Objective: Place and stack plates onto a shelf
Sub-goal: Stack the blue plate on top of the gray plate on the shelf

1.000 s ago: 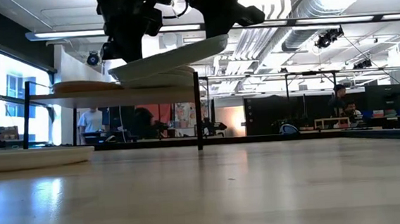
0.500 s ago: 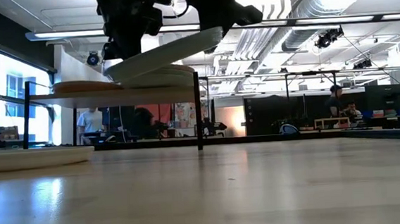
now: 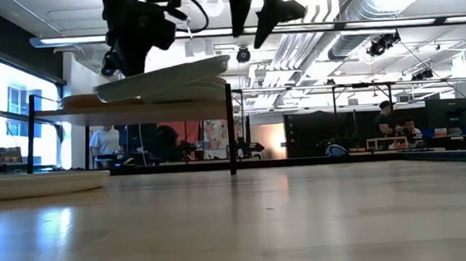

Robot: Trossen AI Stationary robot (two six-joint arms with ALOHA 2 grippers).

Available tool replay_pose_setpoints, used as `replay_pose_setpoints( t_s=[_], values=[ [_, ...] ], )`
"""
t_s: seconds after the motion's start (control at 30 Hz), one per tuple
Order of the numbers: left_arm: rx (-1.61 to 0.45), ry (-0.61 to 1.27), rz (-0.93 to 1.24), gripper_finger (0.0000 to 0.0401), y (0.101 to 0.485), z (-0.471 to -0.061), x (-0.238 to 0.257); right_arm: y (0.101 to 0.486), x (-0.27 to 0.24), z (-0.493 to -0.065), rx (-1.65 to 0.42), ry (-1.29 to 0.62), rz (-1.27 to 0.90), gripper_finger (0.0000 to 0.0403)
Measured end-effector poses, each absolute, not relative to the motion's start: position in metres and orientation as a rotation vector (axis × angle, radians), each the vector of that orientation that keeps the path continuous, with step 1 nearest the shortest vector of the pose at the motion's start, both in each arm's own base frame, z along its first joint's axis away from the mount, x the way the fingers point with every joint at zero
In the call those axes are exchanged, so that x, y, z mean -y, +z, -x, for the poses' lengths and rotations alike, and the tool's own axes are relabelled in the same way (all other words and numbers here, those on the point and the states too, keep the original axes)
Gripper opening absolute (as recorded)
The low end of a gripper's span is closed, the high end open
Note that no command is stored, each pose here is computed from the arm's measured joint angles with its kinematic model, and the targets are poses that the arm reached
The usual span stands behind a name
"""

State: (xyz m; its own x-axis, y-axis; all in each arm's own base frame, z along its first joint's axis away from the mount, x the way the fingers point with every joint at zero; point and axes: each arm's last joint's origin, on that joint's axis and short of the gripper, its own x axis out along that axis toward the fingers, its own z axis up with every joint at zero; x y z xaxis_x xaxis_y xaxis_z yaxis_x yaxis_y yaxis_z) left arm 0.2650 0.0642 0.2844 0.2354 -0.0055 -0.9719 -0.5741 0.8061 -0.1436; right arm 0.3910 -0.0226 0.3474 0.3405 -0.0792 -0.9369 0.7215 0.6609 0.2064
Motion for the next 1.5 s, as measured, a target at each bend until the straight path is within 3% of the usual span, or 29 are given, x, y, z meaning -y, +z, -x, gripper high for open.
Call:
replay_pose_setpoints(
  t_s=[0.5, 1.5],
  values=[
    [-1.187, 0.554, 0.694, 0.0001, 0.322, -0.215, -0.072, 0.366, 0.068, -0.383, -1.106, -0.475, -0.439, 0.0190],
    [-0.750, 1.210, 1.120, 0.0001, 0.356, -0.102, -0.136, 0.365, 0.171, -0.345, -1.213, -0.367, -0.157, 0.0190]
  ],
)
